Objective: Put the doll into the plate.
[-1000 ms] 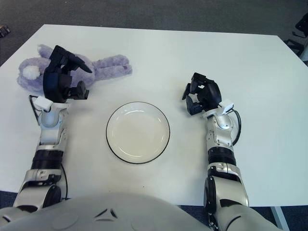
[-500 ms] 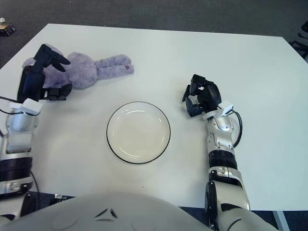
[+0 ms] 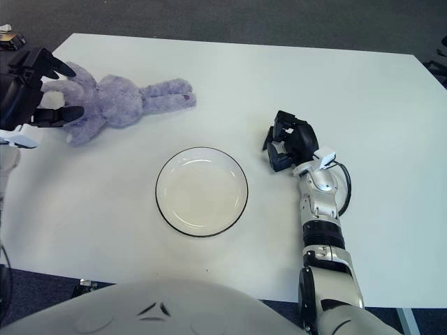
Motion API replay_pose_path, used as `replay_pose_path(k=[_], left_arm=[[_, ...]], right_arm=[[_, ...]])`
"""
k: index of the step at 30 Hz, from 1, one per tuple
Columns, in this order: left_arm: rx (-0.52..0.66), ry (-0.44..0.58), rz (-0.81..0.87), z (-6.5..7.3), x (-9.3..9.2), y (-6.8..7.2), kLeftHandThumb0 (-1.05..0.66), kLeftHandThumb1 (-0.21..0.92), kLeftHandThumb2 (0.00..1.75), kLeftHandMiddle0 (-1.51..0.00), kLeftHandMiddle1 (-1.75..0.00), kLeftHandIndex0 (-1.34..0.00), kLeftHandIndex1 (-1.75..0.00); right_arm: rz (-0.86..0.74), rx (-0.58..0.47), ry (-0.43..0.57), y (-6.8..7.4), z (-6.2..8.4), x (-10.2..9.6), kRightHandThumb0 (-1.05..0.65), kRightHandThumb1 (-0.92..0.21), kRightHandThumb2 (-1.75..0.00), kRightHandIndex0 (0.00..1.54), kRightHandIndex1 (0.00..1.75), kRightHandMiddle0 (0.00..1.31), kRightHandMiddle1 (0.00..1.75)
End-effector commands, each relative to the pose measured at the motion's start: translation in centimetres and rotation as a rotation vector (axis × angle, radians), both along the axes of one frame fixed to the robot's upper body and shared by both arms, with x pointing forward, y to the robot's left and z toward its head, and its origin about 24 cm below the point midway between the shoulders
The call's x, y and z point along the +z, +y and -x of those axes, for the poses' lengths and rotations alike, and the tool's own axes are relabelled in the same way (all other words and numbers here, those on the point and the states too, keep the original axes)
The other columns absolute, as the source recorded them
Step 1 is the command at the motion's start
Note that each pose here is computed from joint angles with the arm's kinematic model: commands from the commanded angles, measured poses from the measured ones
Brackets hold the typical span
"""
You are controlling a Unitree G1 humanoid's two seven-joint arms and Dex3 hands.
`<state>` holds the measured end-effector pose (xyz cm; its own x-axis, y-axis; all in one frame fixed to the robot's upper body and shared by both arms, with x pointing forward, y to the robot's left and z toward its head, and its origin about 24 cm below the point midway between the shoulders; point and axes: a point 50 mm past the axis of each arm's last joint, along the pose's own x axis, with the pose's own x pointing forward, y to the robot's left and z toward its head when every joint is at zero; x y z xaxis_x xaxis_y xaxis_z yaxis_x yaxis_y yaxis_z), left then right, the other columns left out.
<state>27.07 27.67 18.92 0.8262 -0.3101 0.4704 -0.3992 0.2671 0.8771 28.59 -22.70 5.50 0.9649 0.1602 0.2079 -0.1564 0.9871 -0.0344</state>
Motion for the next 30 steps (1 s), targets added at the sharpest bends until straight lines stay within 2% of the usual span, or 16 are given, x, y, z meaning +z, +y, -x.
replay_pose_path(k=[1,3,6,11,19,24,30], left_arm=[[0.04,0.016,-0.095,-0.8,1.2,1.2,-0.66,0.67,0.82,-0.15,-1.17,0.0,-1.22],[0.058,0.039,-0.14,-1.1,1.5,1.5,-0.68,0.67,0.81,-0.13,-1.12,0.0,-1.18],[0.09,0.097,-0.23,-1.6,2.2,2.2,-0.76,0.73,0.69,-0.09,-0.95,0.0,-1.04],[0.126,0.169,-0.318,-2.3,2.6,3.2,-0.83,0.79,0.58,-0.03,-0.84,0.0,-0.9],[0.206,0.229,-0.434,-4.3,2.8,4.4,-0.92,0.88,0.42,0.0,-0.64,0.0,-0.85],[0.211,0.282,-0.491,-4.6,3.0,4.7,-0.97,0.91,0.39,0.0,-0.55,0.0,-0.83],[0.207,0.361,-0.545,-4.8,2.7,5.2,-1.01,0.92,0.38,0.0,-0.33,0.0,-0.67]], right_arm=[[-0.04,-0.01,0.096,0.4,1.4,-2.5,0.0,0.19,-1.75,1.02,1.37,0.88,1.75],[-0.041,-0.006,0.097,0.5,1.4,-2.4,0.0,0.19,-1.75,1.02,1.38,0.88,1.75],[-0.044,-0.001,0.1,0.6,1.4,-2.4,0.0,0.18,-1.75,1.01,1.4,0.87,1.75],[-0.04,0.008,0.105,0.7,1.5,-2.4,0.0,0.17,-1.75,1.0,1.43,0.85,1.75],[-0.006,-0.016,0.11,0.7,1.5,-2.3,0.0,0.15,-1.75,0.96,1.49,0.83,1.75],[-0.009,-0.017,0.116,0.8,1.5,-2.3,0.0,0.15,-1.75,0.96,1.51,0.82,1.75],[-0.025,0.004,0.12,0.8,1.6,-2.2,0.0,0.15,-1.75,0.97,1.49,0.83,1.75]])
